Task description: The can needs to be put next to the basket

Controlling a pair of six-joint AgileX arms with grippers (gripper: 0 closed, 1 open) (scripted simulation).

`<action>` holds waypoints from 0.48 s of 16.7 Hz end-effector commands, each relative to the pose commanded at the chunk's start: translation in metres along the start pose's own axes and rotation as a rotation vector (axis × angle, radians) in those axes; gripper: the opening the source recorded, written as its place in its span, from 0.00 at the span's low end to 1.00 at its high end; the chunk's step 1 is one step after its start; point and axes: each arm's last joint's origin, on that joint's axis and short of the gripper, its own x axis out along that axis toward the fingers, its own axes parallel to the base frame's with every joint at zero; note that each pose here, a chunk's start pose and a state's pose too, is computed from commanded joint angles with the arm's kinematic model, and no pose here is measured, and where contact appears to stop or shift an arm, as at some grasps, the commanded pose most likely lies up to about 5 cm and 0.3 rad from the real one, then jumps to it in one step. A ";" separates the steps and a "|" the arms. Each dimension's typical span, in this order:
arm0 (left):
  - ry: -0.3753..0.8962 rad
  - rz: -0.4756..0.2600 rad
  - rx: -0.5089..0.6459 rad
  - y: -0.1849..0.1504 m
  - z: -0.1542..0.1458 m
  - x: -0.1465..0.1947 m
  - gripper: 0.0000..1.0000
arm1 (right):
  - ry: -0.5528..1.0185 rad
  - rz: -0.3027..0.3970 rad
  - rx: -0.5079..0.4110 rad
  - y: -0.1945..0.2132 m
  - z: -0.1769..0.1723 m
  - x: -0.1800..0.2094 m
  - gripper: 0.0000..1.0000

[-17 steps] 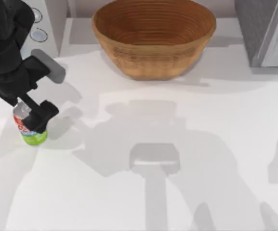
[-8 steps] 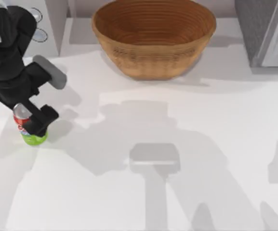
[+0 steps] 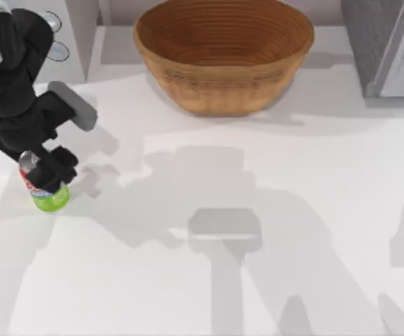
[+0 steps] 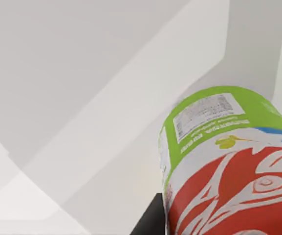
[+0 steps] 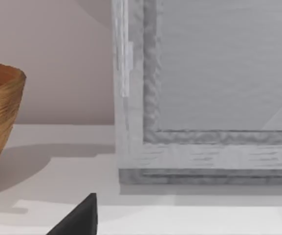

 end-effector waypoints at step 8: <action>0.000 0.000 0.000 0.000 0.000 0.000 0.00 | 0.000 0.000 0.000 0.000 0.000 0.000 1.00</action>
